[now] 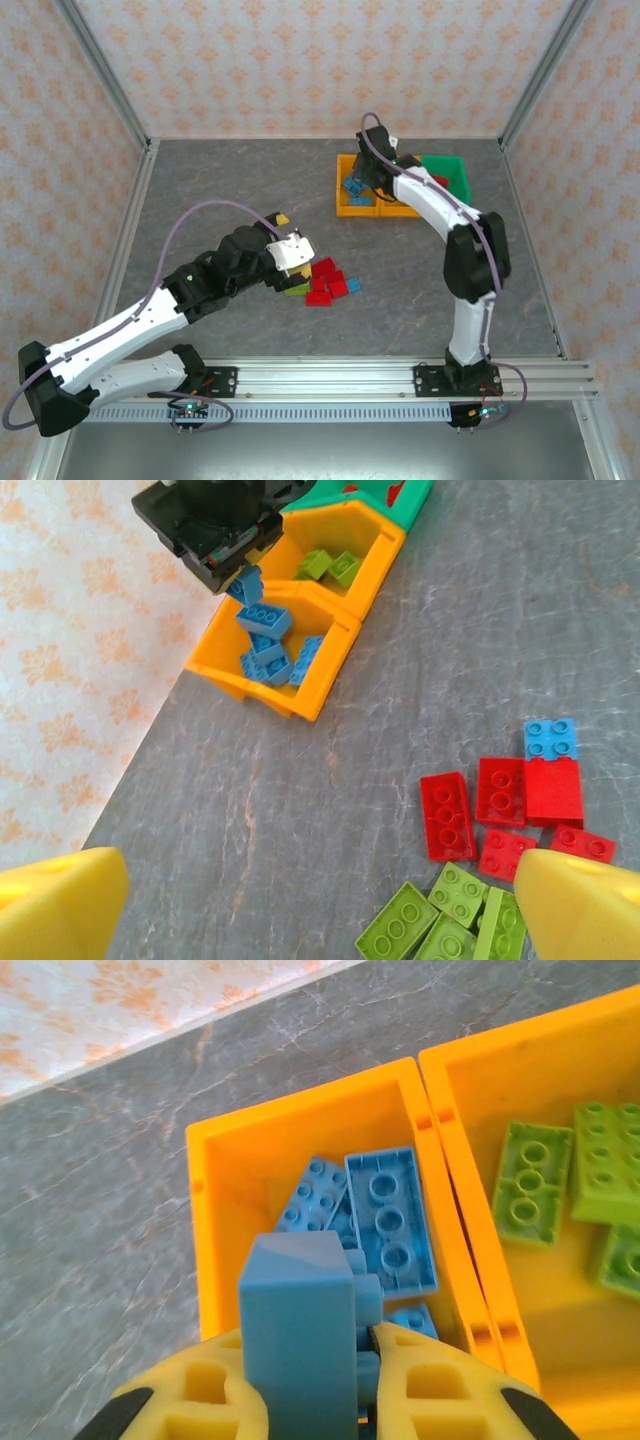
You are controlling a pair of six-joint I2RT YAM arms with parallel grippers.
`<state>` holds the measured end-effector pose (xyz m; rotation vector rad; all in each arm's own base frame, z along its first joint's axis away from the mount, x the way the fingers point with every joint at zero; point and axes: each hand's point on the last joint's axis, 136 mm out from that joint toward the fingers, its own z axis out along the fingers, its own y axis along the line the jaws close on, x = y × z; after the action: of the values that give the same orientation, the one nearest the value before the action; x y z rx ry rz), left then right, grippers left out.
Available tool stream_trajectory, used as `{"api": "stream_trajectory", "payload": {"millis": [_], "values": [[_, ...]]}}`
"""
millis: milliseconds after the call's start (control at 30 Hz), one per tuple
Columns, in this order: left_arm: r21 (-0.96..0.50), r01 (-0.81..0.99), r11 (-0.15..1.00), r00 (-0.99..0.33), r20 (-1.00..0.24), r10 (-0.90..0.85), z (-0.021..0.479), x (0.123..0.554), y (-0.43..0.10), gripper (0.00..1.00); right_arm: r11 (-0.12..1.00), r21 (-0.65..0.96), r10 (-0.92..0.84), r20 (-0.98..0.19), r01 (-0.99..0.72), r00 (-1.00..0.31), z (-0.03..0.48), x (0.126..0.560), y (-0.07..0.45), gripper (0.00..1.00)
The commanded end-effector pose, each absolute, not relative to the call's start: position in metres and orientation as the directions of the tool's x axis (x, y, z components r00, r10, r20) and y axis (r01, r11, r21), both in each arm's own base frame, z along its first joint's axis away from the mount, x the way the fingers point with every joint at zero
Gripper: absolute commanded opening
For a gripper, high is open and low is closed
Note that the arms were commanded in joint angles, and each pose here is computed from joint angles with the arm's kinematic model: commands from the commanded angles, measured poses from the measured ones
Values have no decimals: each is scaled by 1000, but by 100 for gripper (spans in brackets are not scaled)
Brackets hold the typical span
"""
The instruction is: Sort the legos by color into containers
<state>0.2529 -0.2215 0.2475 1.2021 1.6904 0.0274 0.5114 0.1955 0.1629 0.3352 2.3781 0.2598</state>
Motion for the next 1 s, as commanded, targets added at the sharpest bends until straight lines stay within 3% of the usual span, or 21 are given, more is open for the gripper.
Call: {"api": "stream_trajectory", "payload": {"millis": [0, 67, 133, 267, 467, 600, 767, 967], "values": [[536, 618, 575, -23, -719, 695, 257, 266, -214, 100, 959, 251, 260, -591, 132, -764, 154, 524, 202, 27], [537, 617, 576, -21, -720, 694, 258, 266, -214, 100, 960, 252, 247, -572, 118, -782, 158, 529, 208, 41], [535, 620, 574, -19, -720, 693, 258, 265, -215, 100, 962, 253, 231, -563, 101, -794, 169, 525, 210, 48], [535, 622, 571, -18, -720, 693, 259, 264, -215, 100, 948, 301, 269, -586, 103, -765, 201, 500, 201, 51], [553, 641, 532, 14, -702, 712, 258, 260, -215, 100, 920, 392, 258, -588, 9, -767, 225, 413, 210, 53], [559, 646, 520, 23, -695, 719, 258, 258, -215, 100, 932, 354, 143, -558, -79, -817, 205, 346, 227, 56], [578, 641, 506, 29, -677, 736, 260, 258, -212, 100, 932, 313, -34, -426, -183, -904, 154, 285, 263, 59], [613, 616, 495, 42, -653, 756, 258, 258, -205, 100, 923, 139, -290, -358, -358, -888, 103, 266, 284, 79]]}}
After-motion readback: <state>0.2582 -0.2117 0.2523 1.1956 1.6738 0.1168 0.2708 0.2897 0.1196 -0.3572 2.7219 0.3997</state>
